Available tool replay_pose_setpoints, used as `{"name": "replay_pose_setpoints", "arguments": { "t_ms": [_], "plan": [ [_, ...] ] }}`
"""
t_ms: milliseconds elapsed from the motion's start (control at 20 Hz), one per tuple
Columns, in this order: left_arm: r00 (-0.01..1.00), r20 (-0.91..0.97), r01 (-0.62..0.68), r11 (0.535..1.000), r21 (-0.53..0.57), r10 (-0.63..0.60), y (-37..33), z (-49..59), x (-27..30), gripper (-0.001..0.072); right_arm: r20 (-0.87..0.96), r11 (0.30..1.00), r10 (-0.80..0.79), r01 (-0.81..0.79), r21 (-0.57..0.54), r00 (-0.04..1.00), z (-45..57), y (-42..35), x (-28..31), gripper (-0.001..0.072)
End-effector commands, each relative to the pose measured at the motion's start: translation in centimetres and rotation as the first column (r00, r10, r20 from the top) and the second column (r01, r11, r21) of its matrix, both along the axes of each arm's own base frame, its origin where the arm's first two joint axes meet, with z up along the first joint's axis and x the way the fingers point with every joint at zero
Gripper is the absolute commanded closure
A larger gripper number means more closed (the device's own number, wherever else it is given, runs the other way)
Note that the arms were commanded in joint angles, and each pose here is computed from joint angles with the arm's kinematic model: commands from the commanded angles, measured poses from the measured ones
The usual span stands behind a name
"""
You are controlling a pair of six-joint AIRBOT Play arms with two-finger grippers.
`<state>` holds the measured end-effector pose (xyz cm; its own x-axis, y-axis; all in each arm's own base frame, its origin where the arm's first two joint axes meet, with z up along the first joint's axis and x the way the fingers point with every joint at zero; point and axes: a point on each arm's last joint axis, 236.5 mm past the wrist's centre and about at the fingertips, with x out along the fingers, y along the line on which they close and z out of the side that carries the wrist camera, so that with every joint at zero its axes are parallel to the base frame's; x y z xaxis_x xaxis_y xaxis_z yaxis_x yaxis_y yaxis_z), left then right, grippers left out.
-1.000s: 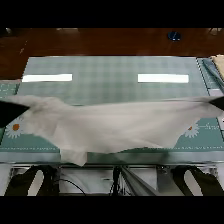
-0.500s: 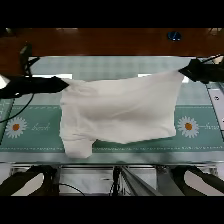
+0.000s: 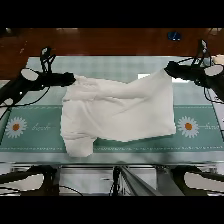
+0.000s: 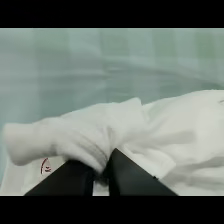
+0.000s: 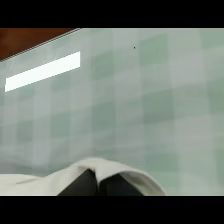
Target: Fold the shirts.
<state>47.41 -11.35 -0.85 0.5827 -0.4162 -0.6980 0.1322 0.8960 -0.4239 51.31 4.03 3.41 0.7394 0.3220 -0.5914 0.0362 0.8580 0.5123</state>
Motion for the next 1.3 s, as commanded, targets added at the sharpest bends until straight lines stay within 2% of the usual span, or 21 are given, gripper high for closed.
{"name": "replay_pose_setpoints", "arguments": {
  "t_ms": [0,50,100,200,250,300,400,450,500,550,700,800,1000,1250],
  "plan": [
    [0.999,-0.03,0.037,0.999,0.022,-0.036,0.9,-0.1,-0.3,0.0295,0.027,1.0,-0.009,0.009,0.012,1.0,1.1,-0.1,0.1,0.0349],
    [0.993,-0.083,0.089,0.995,0.053,-0.085,2.4,0.2,-1.5,0.0186,0.038,1.0,-0.001,0.001,0.016,0.999,2.7,-0.7,-0.6,0.0201],
    [0.981,-0.152,0.137,0.985,0.102,-0.12,4.9,0.6,-3.0,0.0159,0.053,1.0,0.002,-0.003,0.009,0.999,4.5,-1.8,-1.6,0.0152],
    [0.951,-0.291,0.164,0.968,0.191,-0.104,11.6,1.6,-6.3,0.016,0.072,0.998,0.012,-0.008,-0.061,0.997,7.6,-4.5,-4.2,0.0152],
    [0.93,-0.36,0.144,0.975,0.17,-0.075,14.2,2.3,-8.5,0.016,0.061,0.992,0.021,-0.013,-0.126,0.998,8.6,-6.2,-6.1,0.0154],
    [0.912,-0.407,0.109,0.989,0.101,-0.058,15.4,3.0,-10.6,0.0159,0.023,0.982,0.025,-0.02,-0.189,0.999,9.0,-7.7,-8.3,0.0156],
    [0.908,-0.416,0.005,0.995,-0.102,-0.047,15.0,4.2,-12.9,0.0159,-0.15,0.941,-0.007,-0.044,-0.335,0.989,7.5,-11.4,-13.6,0.016],
    [0.905,-0.424,-0.032,0.987,-0.159,-0.039,14.6,3.8,-13.8,0.0156,-0.245,0.916,-0.027,-0.075,-0.395,0.969,6.3,-13.1,-16.0,0.0159],
    [0.886,-0.461,-0.054,0.981,-0.186,-0.038,14.2,2.5,-15.3,0.0077,-0.341,0.901,-0.044,-0.11,-0.419,0.939,5.0,-14.3,-18.3,0.0157],
    [0.854,-0.518,-0.059,0.976,-0.211,-0.06,13.2,0.7,-17.4,0.0026,-0.387,0.905,-0.047,-0.125,-0.408,0.921,4.0,-14.7,-19.5,0.0151],
    [0.756,-0.63,-0.035,0.95,-0.311,-0.179,9.3,-4.0,-23.2,0.0026,-0.381,0.963,-0.008,-0.095,-0.251,0.925,1.6,-12.4,-19.6,0.0111],
    [0.724,-0.656,-0.028,0.941,-0.338,-0.214,7.9,-5.8,-25.5,0.0026,-0.426,0.978,0.028,-0.113,-0.173,0.904,-0.7,-10.8,-20.9,0.0111],
    [0.727,-0.663,-0.046,0.951,-0.306,-0.178,7.5,-8.3,-26.1,0.0028,-0.523,0.986,0.069,-0.139,-0.096,0.85,-4.7,-9.1,-23.8,0.0111],
    [0.726,-0.642,0.067,0.955,-0.29,-0.246,3.4,-9.5,-24.9,0.0046,-0.575,0.988,0.091,-0.146,-0.049,0.813,-6.8,-8.0,-25.7,0.0112]
  ]
}}
